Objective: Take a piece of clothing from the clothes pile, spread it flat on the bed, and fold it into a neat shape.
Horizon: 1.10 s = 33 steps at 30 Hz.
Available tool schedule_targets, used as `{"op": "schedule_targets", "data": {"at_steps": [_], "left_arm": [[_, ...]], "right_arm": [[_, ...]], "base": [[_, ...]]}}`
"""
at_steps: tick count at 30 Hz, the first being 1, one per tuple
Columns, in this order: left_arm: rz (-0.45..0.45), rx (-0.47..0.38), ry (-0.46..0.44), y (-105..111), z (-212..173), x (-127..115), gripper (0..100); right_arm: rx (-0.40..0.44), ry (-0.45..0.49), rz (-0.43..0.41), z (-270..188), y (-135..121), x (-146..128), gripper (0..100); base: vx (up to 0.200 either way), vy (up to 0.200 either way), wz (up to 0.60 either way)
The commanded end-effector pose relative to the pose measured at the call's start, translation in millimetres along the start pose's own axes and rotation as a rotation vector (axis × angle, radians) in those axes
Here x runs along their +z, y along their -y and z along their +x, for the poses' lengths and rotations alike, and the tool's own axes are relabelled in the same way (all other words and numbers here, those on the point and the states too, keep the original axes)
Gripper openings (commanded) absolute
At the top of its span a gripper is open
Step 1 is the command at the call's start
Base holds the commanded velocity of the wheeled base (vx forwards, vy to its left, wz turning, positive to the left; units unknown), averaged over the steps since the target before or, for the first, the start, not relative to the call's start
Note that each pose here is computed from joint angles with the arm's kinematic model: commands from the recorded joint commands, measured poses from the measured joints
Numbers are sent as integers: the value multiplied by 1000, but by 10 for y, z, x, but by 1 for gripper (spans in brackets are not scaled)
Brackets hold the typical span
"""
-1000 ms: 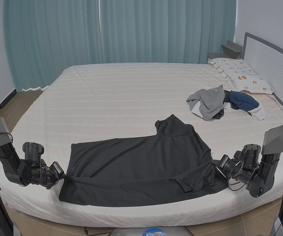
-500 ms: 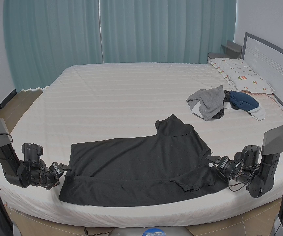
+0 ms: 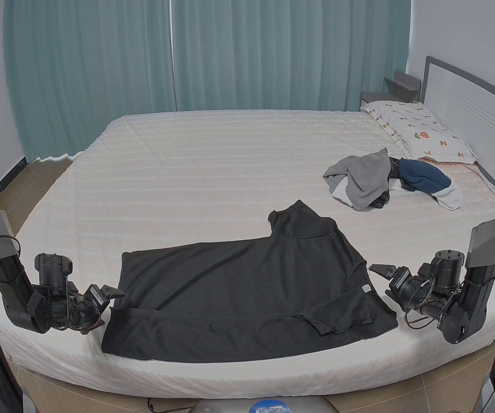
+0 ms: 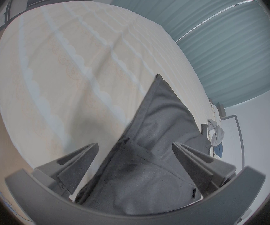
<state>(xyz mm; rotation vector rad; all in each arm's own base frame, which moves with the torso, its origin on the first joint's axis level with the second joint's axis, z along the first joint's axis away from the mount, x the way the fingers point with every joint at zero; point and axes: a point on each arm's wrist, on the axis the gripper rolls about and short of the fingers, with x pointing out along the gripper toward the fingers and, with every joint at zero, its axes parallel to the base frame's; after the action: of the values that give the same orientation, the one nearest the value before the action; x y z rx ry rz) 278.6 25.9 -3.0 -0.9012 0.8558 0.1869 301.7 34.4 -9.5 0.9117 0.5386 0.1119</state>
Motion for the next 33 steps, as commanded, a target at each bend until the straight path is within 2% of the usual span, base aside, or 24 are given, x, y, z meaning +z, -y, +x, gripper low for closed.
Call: {"op": "schedule_targets", "data": {"at_steps": [1,12,18,20,28,33], "left_arm": [[-1,-1,3,4,-3,6,100],[-13,-5,21,8,-10,52,100],[-28,-18,63,-8,-67,148,100],[-24,-29,74,10,-88,158,100],[0,-75,122,131,-141,256,100],[28,-132,170,310,-28,467,100]], "right_arm": [[4,0,0,-6,-12,1,100],[0,-5,1,-7,-3,-12,100],[-6,-12,2,-25,1,-32,100],[-6,-15,1,-26,0,-38,100],[-14,-30,2,-44,9,-75,100],[-19,-35,6,-40,25,-86,100]], "base": [[0,0,0],[0,0,0],[200,0,0],[0,0,0],[0,0,0],[0,0,0]]}}
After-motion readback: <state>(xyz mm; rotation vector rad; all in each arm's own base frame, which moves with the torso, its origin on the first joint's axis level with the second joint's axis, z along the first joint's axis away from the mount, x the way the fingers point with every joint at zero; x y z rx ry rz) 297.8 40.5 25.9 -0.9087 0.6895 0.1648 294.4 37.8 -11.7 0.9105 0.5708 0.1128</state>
